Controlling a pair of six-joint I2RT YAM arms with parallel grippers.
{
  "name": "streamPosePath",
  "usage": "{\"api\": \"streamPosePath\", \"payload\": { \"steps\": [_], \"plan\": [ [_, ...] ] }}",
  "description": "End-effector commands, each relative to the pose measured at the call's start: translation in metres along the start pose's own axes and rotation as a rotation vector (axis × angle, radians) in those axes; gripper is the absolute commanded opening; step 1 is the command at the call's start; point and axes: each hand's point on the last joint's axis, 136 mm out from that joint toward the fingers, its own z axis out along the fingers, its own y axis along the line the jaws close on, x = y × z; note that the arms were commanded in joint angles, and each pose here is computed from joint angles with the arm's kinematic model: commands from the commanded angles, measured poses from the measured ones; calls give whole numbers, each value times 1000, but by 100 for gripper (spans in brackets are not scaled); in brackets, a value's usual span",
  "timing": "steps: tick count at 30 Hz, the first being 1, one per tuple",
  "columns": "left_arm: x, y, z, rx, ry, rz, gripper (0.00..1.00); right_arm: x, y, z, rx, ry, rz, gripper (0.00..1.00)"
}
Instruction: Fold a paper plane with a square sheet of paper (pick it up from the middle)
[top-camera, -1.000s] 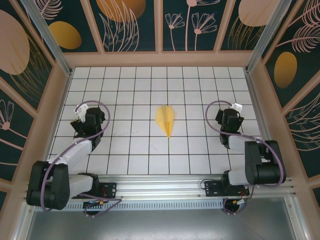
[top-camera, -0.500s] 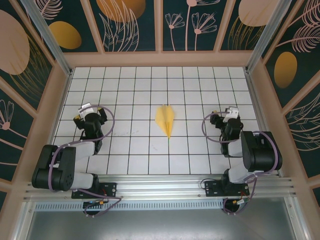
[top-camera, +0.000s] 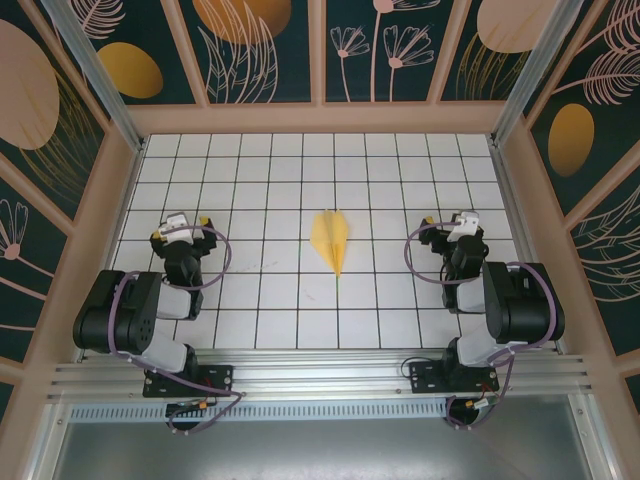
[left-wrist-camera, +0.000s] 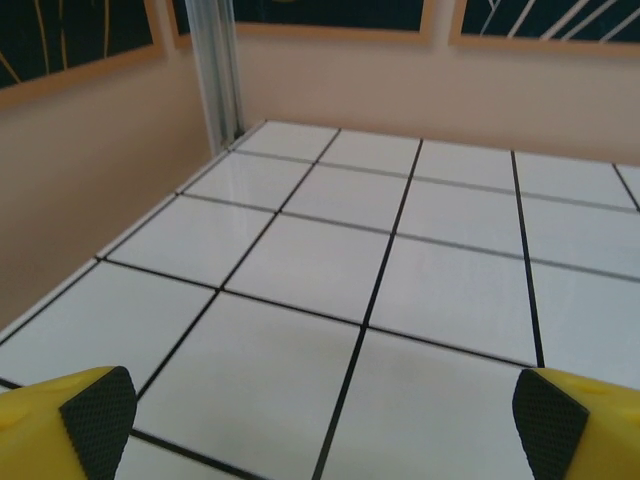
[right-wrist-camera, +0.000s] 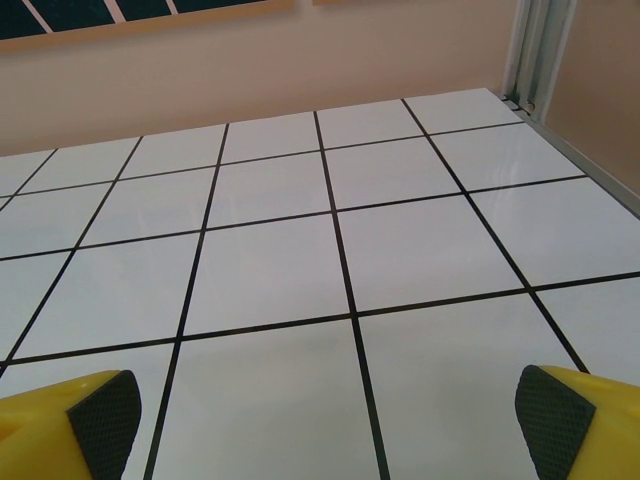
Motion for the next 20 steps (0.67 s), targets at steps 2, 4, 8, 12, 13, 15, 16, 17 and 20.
{"api": "streamPosePath", "payload": {
  "steps": [2, 4, 8, 12, 13, 15, 16, 17, 20],
  "plan": [
    [-25, 3, -1, 0, -101, -55, 99, -18, 3, 2, -21, -64, 7, 99],
    [-26, 3, -1, 5, -100, -54, 99, -18, 2, 3, -19, -65, 7, 99],
    [-26, 3, -1, 5, -98, -52, 99, -18, 3, 3, -21, -63, 9, 99],
    [-25, 2, -1, 5, -97, -53, 99, -18, 3, 3, -21, -63, 9, 99],
    [-24, 2, 0, 6, -92, -50, 99, -18, 3, 3, -21, -63, 9, 99],
    [-25, 2, 1, 6, -91, -52, 99, -18, 3, 3, -21, -63, 9, 99],
    [-24, 2, 1, 6, -91, -51, 99, -18, 3, 3, -21, -63, 9, 99],
    [-24, 2, 1, 5, -91, -51, 99, -19, 3, 3, -22, -65, 9, 99],
    [-25, 2, -1, 7, -97, -51, 99, -18, 3, 3, -21, -65, 9, 99]
  ]
}}
